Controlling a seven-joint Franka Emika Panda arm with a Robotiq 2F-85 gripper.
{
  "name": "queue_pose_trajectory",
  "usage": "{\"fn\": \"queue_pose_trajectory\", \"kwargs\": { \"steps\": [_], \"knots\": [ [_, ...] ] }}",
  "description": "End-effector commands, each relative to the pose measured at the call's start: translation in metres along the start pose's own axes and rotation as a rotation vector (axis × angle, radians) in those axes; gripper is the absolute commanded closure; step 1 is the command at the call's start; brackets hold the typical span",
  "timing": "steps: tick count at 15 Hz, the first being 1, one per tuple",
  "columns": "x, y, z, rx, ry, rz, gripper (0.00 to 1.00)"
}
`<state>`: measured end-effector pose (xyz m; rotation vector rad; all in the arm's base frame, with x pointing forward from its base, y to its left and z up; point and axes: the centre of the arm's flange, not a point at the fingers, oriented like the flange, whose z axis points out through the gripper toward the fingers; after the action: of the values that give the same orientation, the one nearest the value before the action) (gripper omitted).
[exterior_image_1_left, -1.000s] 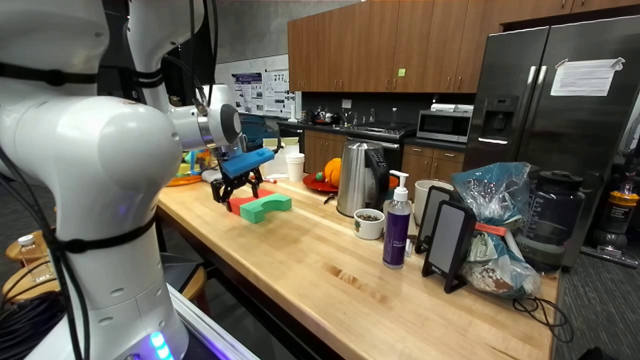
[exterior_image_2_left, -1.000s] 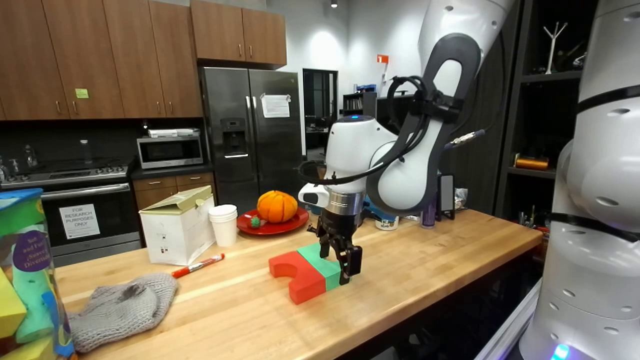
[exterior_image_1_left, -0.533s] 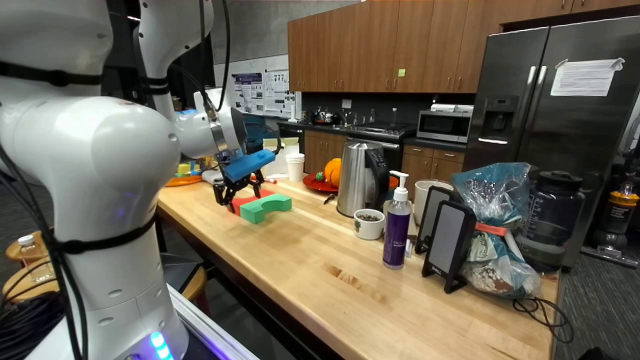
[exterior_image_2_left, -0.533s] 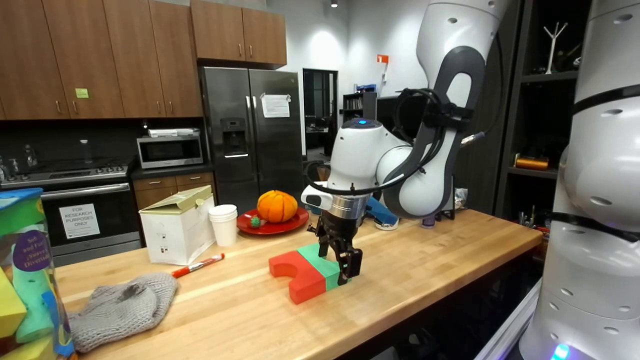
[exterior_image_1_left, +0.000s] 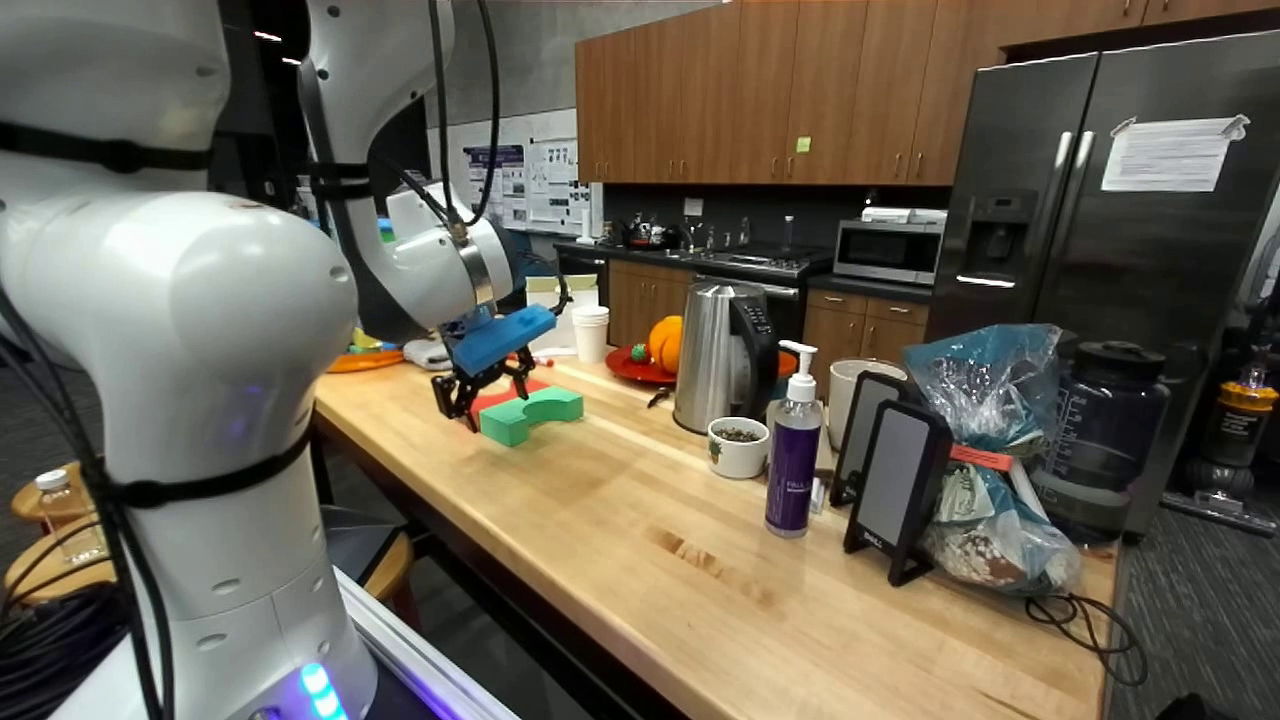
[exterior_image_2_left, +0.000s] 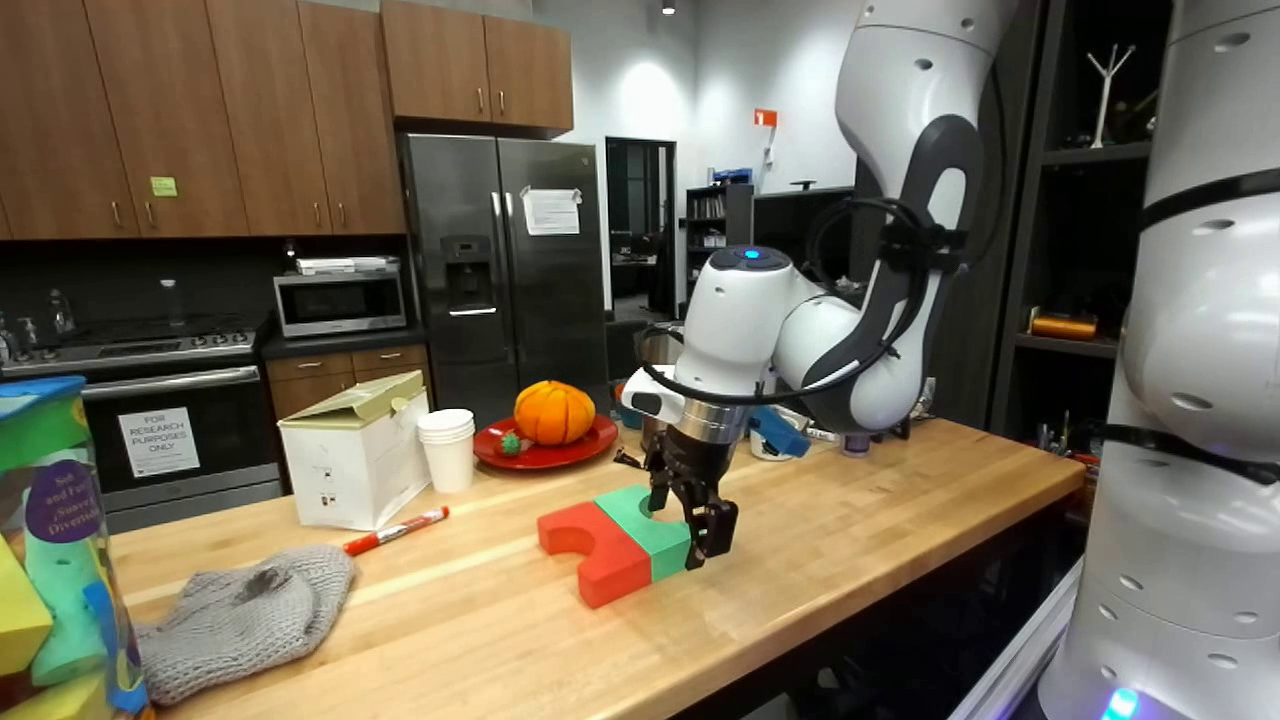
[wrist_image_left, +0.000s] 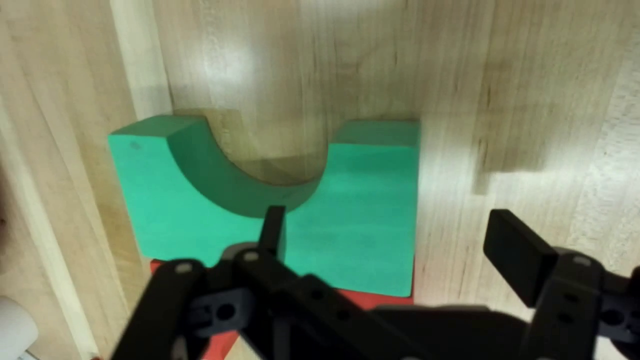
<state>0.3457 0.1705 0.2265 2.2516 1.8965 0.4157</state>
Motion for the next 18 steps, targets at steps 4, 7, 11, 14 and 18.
{"fn": "queue_pose_trajectory", "kwargs": {
  "steps": [4,7,11,14,18],
  "knots": [
    [-0.024,-0.026,0.002,-0.074,0.019,0.014,0.00],
    [-0.024,-0.031,0.001,-0.088,0.028,0.019,0.00],
    [-0.022,-0.032,0.001,-0.134,0.038,0.043,0.00],
    [-0.017,-0.025,0.002,-0.180,0.039,0.072,0.00],
    [-0.010,-0.011,-0.022,-0.151,0.026,0.089,0.00]
  ]
}}
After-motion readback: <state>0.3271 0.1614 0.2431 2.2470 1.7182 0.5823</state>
